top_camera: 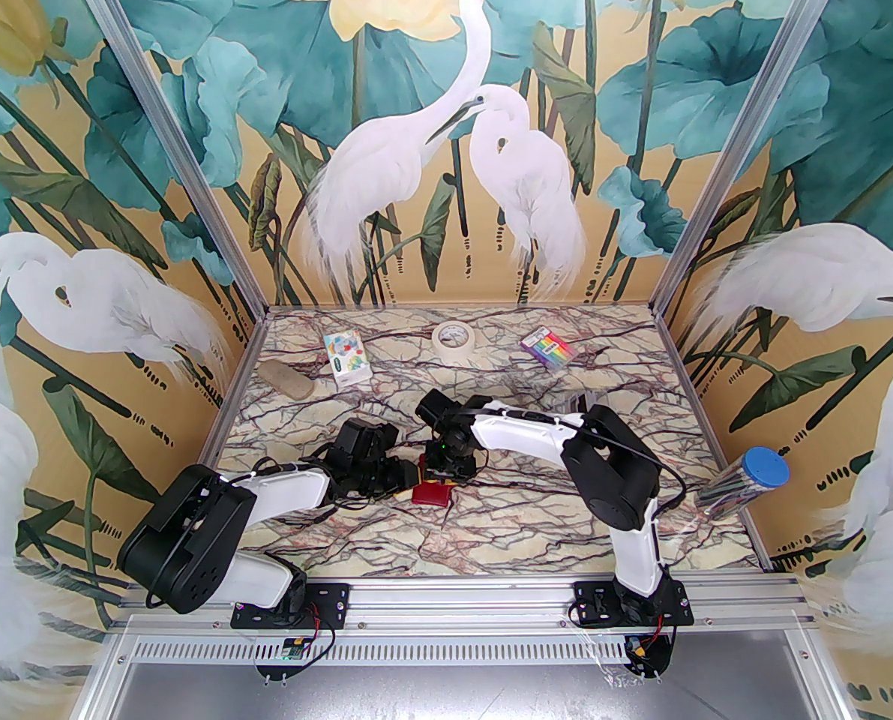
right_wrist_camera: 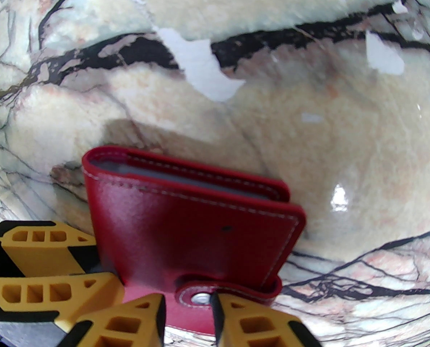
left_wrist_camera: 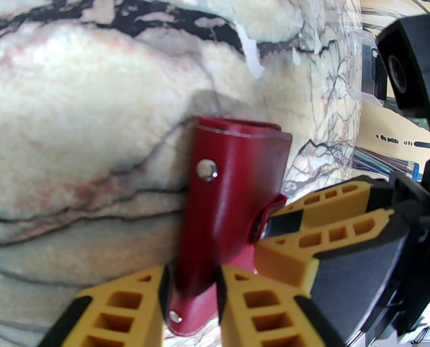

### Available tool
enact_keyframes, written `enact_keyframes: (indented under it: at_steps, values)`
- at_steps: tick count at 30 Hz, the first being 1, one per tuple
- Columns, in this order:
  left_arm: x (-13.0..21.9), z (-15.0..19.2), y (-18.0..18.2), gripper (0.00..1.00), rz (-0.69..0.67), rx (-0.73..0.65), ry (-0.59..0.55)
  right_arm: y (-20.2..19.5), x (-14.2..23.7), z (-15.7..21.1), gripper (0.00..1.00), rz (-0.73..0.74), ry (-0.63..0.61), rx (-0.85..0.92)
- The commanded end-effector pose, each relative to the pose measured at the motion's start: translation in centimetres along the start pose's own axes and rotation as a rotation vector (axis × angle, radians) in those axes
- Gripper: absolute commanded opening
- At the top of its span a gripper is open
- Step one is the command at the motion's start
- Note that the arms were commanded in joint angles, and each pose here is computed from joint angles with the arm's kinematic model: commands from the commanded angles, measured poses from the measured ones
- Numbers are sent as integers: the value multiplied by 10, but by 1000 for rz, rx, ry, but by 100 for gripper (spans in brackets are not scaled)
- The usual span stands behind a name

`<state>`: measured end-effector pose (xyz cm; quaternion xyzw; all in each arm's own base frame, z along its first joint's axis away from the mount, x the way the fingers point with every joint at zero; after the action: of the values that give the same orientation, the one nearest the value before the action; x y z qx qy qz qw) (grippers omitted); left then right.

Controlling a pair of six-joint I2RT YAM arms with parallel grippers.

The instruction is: Put the credit cards into the card holder

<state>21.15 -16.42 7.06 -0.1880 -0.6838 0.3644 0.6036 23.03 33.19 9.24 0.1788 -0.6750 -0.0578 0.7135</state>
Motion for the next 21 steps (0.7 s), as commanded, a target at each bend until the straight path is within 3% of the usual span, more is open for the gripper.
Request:
enact_keyframes:
  at_steps: [1,21]
  values:
    - [-5,5,5,28,12,9,29,-18,-20,7,32,135,48,-1]
    - [-12,9,13,23,14,26,50,-31,-47,7,26,194,93,8]
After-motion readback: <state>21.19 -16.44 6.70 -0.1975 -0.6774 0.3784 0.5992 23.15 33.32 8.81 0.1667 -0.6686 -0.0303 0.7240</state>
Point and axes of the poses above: each hand's point on the last joint's axis, 136 mm out from that joint toward the fingers, its own x axis back along the fingers, its own y axis along the line the jaws close on, z = x × y, the point moved 7 cm from there along x, back along the fingers, and after that the axes turned 9 degrees about x, right-handed, at the moved point
